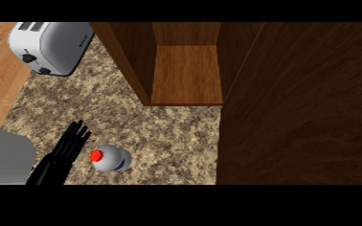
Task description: Pick up the bottled water, place it into the cabinet and close the cabinet
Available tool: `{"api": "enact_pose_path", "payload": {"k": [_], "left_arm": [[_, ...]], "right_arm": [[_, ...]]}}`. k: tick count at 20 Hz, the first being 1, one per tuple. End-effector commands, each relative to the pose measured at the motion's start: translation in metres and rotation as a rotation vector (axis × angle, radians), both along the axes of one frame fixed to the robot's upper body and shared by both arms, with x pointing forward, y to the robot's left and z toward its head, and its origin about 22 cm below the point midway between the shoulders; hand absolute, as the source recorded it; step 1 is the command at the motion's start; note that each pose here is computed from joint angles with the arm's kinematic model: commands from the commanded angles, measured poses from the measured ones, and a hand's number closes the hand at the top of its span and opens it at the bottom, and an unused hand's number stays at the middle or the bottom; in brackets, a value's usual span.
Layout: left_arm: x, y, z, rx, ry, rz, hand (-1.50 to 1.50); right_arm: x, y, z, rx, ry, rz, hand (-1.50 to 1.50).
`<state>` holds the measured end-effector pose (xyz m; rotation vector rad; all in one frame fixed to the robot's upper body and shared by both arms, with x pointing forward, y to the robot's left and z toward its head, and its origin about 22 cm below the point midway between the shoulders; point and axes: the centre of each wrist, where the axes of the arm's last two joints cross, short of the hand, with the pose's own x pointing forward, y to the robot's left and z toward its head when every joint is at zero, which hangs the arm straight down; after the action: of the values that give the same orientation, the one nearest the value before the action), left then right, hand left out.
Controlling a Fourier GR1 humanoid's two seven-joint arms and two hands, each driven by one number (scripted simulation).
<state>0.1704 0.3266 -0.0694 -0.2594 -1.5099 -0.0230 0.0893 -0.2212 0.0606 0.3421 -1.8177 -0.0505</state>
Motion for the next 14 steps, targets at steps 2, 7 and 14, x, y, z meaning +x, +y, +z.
{"api": "enact_pose_path", "payload": {"k": [2,7,14], "left_arm": [[0.016,-0.001,-0.025,-0.053,0.044,0.002,-1.50],[0.022,-0.015,-0.050,-0.089,0.085,0.000,-1.50],[0.024,-0.006,-0.081,-0.093,0.062,-0.026,-1.50]], "right_arm": [[-0.003,-0.004,0.002,-0.008,0.001,-0.008,-1.50],[-0.004,-0.026,-0.006,-0.002,0.008,-0.003,-1.50],[-0.004,-0.002,0.008,-0.022,-0.002,0.016,-1.50]]}}
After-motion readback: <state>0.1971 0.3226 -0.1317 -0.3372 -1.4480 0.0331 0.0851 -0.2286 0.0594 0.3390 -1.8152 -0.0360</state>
